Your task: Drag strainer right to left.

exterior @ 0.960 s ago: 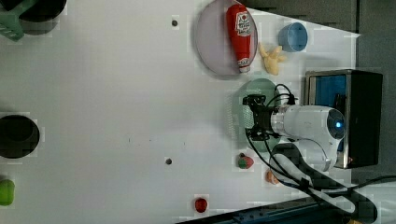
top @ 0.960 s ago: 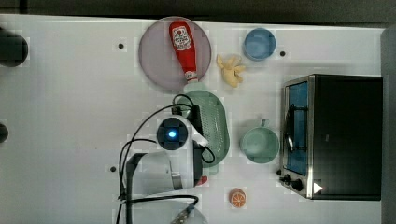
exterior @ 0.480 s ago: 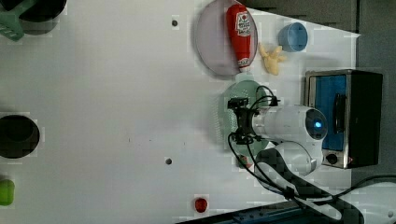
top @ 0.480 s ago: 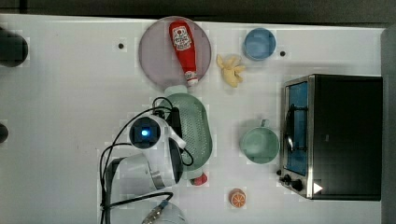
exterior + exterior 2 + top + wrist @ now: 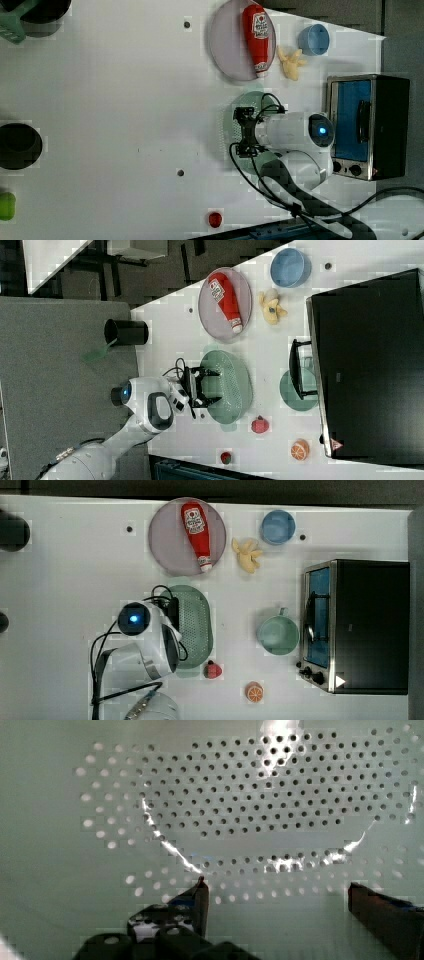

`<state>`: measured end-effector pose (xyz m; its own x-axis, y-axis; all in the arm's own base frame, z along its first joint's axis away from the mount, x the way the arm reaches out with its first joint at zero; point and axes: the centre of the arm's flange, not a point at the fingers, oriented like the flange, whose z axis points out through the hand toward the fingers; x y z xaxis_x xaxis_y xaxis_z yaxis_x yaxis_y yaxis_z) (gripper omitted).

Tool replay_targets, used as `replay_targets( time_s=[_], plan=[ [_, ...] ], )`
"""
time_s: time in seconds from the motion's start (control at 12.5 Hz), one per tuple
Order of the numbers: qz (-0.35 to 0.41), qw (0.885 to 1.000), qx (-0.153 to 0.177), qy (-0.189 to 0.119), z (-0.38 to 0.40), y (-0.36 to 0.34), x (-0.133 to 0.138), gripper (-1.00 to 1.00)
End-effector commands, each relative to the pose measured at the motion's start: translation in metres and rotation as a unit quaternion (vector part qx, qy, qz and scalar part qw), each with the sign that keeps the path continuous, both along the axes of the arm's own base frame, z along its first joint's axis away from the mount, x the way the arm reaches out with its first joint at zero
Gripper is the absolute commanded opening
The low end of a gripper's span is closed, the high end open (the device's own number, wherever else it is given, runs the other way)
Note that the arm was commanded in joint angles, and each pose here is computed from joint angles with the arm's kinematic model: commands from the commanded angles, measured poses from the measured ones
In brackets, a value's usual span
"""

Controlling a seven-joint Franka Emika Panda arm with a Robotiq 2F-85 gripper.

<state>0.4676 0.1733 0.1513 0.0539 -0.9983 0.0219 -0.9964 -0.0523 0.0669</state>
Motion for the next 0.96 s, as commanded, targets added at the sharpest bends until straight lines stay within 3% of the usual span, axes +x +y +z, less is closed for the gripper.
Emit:
replay_targets(
  time_s=[0.08,0.48,0.96],
  plan=[
    [-0.017,1.0,0.01,-0.013,0.002,0.061,0.005,1.0],
    [-0.015,1.0,0.014,-0.005,-0.003,0.11,0.01,1.0],
    [-0.03,0.999,0.043,0.008,-0.003,0.16,0.016,1.0]
  ],
)
